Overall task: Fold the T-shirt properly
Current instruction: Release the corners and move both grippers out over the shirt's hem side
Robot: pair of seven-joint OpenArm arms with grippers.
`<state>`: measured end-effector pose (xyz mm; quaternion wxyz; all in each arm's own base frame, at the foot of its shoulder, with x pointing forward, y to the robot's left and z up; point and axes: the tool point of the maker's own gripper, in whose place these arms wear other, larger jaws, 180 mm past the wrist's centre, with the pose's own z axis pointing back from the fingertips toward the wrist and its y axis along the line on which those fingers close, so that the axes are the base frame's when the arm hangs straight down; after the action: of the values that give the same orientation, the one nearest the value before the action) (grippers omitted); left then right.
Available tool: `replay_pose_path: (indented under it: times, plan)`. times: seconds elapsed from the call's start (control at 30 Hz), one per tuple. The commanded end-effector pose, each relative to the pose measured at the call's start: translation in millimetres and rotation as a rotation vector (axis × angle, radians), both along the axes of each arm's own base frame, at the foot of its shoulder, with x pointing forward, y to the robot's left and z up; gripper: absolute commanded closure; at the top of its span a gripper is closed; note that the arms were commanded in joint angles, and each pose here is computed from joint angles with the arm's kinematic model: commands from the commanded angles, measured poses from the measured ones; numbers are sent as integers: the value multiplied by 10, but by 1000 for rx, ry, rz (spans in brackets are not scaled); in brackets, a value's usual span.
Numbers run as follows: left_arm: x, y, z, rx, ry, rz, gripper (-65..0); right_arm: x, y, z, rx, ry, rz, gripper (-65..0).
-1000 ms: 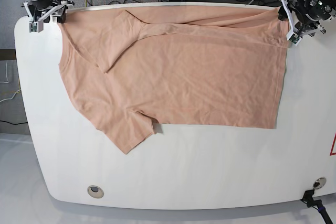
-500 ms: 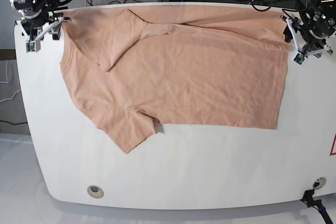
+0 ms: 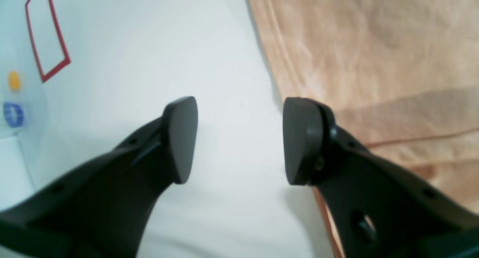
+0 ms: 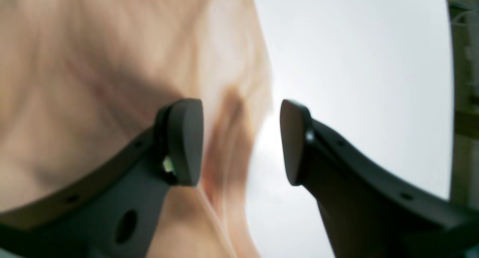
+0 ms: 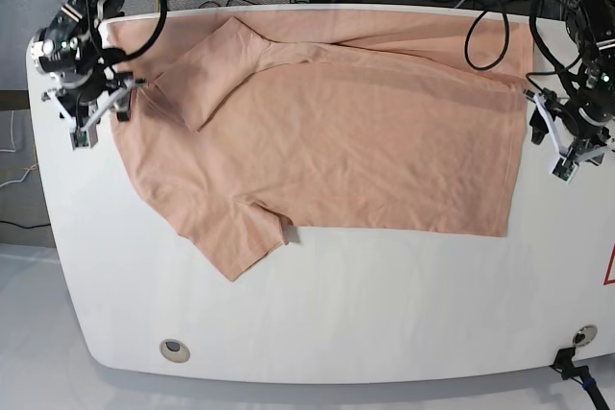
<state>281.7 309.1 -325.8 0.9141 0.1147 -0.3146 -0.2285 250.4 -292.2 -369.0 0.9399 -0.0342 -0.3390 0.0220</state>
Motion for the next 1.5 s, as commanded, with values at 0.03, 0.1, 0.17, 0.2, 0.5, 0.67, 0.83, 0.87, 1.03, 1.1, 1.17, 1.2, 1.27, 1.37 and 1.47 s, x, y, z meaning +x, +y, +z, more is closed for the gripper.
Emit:
replay_pose_path:
  times: [0.03,0.1,0.17,0.2,0.5,0.67,0.83,0.87,1.03,1.1,1.17,1.2,1.27,1.37,1.47]
  plan:
    - [194,99,112,-6,-40,22,-336,286,-61,94,22,-61,-8,-318]
    - [316,139,131,-29,-56,40,-336,420,-80,87,37,-66,-16,-318]
    - [444,172,130,-62,-72,55,-336,561,-89,79,55,-70,-21,-318]
    - [519,180,133,-84,-87,62,-336,640,-74,80,74,-77,-22,-318]
    - [1009,-55,-121,-259,-94,42,-336,1252,60,142,151,-117,41,-318]
    - [1189,-132,-240,-343,-109,42,-336,1465,112,54,205,-129,65,-318]
    - [1308,-149,-313,-419,-142,62,-336,1593,92,-40,257,-142,58,-317]
    - [1334,-145,-332,-435,-143,71,-336,1608,50,-32,258,-148,52,-317]
    - [1376,-152,-414,-480,-147,91,-336,1722,-57,-73,310,-177,18,-318]
    - [1415,-219,-405,-472,-139,67,-336,1756,-72,-98,332,-172,8,-318]
    - [1425,-273,-421,-467,-127,49,-336,1757,-77,-130,344,-163,2,-318]
    - [1431,-273,-415,-467,-128,48,-336,1754,-65,-145,348,-161,2,-318]
    - [1433,-273,-410,-466,-130,48,-336,1752,-40,-158,353,-159,3,-318]
    - [1438,-273,-403,-466,-131,47,-336,1750,46,-196,370,-156,8,-318]
    - [1447,-275,-395,-469,-139,46,-336,1737,137,-247,385,-148,13,-318]
